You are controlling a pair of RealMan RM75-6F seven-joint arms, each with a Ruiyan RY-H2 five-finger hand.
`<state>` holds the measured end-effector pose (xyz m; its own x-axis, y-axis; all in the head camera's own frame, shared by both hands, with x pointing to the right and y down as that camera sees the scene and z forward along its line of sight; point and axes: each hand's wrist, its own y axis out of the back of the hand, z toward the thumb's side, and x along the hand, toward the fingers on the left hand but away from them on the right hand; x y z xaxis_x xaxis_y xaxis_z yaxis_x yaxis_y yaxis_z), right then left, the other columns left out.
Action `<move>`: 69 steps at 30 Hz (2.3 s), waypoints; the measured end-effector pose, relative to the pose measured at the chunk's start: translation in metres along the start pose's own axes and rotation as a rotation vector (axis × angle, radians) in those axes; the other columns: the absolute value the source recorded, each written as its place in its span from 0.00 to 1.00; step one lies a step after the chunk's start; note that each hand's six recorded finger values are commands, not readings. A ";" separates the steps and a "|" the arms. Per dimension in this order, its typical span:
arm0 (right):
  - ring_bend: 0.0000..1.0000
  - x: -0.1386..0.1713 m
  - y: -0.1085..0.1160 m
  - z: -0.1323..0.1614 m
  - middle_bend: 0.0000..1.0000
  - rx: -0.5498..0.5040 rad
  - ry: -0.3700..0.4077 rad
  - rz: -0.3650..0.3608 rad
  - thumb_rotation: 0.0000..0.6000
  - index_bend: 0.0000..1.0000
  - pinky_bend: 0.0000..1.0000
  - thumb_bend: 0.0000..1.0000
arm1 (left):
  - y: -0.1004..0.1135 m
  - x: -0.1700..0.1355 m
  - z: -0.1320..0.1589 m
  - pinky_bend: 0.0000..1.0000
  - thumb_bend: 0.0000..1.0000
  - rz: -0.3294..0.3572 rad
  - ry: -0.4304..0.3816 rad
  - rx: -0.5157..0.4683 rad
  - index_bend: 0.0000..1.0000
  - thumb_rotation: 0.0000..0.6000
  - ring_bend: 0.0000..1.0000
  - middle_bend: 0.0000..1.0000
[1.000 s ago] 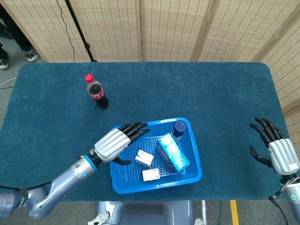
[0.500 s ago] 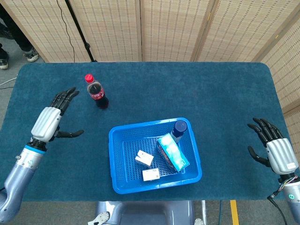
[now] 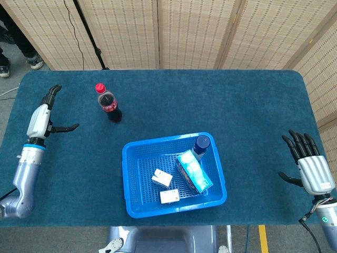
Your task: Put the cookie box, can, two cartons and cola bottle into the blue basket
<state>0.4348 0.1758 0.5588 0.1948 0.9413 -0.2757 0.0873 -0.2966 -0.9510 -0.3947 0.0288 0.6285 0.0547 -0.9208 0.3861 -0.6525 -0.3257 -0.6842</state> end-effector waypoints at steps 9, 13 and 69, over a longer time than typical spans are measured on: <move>0.00 -0.002 -0.003 -0.001 0.00 0.003 -0.011 0.028 1.00 0.04 0.00 0.00 | -0.033 0.042 0.001 0.00 0.00 -0.058 0.032 -0.054 0.00 1.00 0.00 0.00; 0.00 -0.001 -0.003 -0.001 0.00 0.008 -0.011 0.031 1.00 0.04 0.00 0.00 | -0.050 0.058 0.007 0.00 0.00 -0.085 0.030 -0.105 0.00 1.00 0.00 0.00; 0.00 0.000 -0.004 -0.001 0.00 0.001 -0.028 0.045 1.00 0.04 0.00 0.00 | -0.087 -0.048 0.188 0.36 0.49 -0.401 -0.496 -0.480 0.32 1.00 0.28 0.32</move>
<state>0.4354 0.1767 0.5629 0.1708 0.9313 -0.3217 0.0784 -0.3383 -0.9378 -0.1985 0.0605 0.5529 0.6108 -0.7776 0.1490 -0.7596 -0.6286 -0.1671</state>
